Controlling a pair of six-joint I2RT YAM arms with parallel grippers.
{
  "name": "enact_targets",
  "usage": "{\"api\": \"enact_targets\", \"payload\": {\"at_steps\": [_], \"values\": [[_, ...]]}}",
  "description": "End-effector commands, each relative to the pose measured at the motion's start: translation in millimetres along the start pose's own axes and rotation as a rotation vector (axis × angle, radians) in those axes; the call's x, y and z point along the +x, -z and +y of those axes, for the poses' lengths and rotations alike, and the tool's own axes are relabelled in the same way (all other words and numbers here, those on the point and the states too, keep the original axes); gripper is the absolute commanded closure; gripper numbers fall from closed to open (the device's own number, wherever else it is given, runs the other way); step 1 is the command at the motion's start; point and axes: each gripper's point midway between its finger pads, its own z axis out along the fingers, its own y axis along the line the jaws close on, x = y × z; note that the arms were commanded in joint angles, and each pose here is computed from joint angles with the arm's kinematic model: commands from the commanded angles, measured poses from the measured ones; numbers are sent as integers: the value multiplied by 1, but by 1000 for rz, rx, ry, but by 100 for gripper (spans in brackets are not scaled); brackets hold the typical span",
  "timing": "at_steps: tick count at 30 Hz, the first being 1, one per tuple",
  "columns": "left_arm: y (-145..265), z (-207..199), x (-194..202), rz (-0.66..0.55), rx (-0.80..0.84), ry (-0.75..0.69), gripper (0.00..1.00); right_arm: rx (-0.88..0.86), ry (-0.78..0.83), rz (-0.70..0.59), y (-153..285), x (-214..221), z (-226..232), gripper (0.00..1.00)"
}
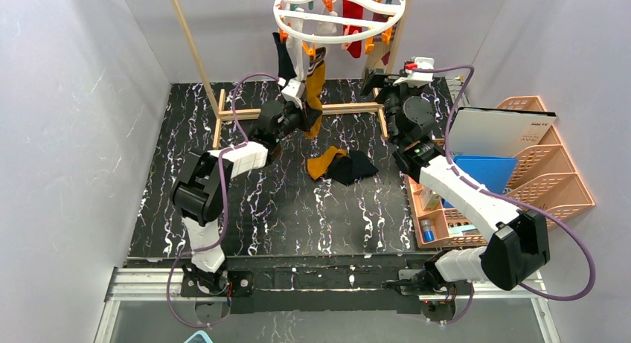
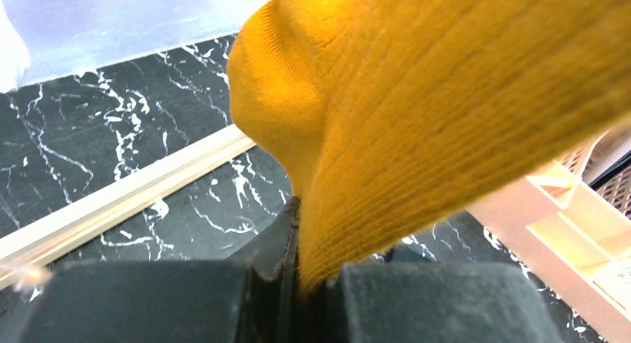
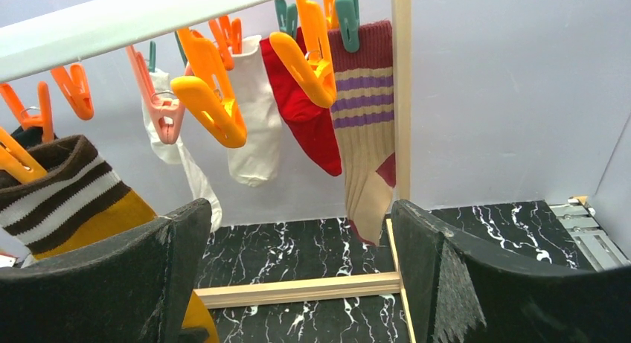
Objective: Remove the socks clipped to the hanger
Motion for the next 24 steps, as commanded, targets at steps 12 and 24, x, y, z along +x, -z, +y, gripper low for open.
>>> {"api": "enact_targets", "payload": {"at_steps": [12, 24], "values": [[38, -11, 18, 74, -43, -24, 100, -437, -110, 63, 22, 22, 88, 6], [24, -33, 27, 91, -4, -19, 100, -550, -125, 11, 13, 8, 138, 9]]}}
